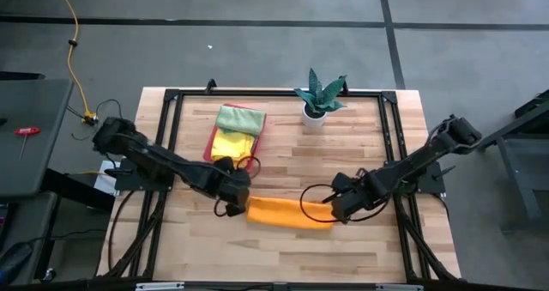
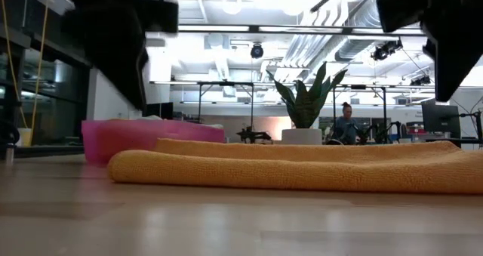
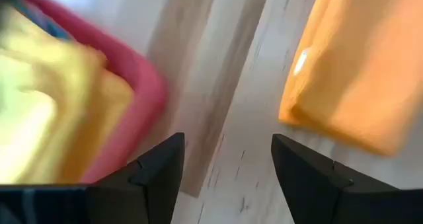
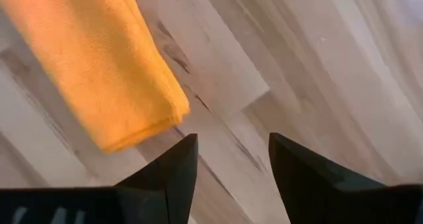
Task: Fold microfiber towels
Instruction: Fold the orange microfiber towel
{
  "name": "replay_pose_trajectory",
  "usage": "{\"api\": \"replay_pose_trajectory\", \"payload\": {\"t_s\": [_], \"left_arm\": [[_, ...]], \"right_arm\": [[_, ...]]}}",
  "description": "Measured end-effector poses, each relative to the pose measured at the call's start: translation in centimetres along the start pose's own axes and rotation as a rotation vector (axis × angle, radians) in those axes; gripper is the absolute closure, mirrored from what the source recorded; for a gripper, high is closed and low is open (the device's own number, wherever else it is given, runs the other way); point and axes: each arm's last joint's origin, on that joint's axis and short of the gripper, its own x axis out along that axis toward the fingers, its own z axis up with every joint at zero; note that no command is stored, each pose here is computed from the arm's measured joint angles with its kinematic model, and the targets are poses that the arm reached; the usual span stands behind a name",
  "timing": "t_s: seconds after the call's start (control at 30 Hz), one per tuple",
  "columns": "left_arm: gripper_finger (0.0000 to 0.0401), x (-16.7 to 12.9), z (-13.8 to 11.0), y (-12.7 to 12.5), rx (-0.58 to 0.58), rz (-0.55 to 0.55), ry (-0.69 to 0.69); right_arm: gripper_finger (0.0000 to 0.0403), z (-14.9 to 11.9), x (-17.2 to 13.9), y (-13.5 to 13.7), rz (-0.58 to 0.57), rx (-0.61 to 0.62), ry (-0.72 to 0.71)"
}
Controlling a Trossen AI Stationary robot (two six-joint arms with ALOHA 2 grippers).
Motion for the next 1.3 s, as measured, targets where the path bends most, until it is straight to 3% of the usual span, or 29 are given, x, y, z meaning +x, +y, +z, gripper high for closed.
{"api": "replay_pose_trajectory", "payload": {"t_s": [0.13, 0.3, 0.47, 0.53, 0.67, 0.83, 0.9, 1.1, 1.3], "left_arm": [[0.0183, -2.7, -0.3, 0.0, -0.004, -0.092, -0.164], [0.0185, -3.8, -2.3, -1.1, -0.047, -0.344, -0.38], [0.0185, -3.7, -4.2, -2.0, -0.248, -0.712, -0.585], [0.0185, -3.2, -5.1, -1.9, -0.335, -0.782, -0.668], [0.0185, -2.2, -6.7, -1.3, -0.472, -0.839, -0.715], [0.0185, -0.3, -7.9, -0.2, -0.844, -0.902, -0.509], [0.0186, 0.3, -8.3, 0.1, -0.933, -0.902, -0.436], [0.0186, 1.6, -9.4, 0.5, -1.027, -0.795, -0.313], [0.0186, 2.0, -9.7, 0.7, -1.054, -0.742, -0.29]], "right_arm": [[0.0224, -1.3, -0.4, -1.1, 0.066, 0.048, 0.006], [0.0224, -4.5, 1.7, -1.9, 0.317, 0.224, 0.021], [0.0224, -6.4, 3.1, -2.1, 0.57, 0.464, -0.006], [0.0224, -6.7, 3.5, -2.0, 0.621, 0.556, -0.02], [0.0224, -7.0, 4.4, -1.8, 0.597, 0.725, 0.009], [0.0224, -6.7, 5.5, -1.3, 0.578, 0.786, 0.012], [0.0224, -6.6, 6.0, -1.1, 0.571, 0.809, 0.002], [0.0224, -6.1, 7.2, -0.2, 0.586, 0.833, -0.054], [0.0224, -6.1, 8.6, -0.1, 0.527, 0.86, -0.055]]}}
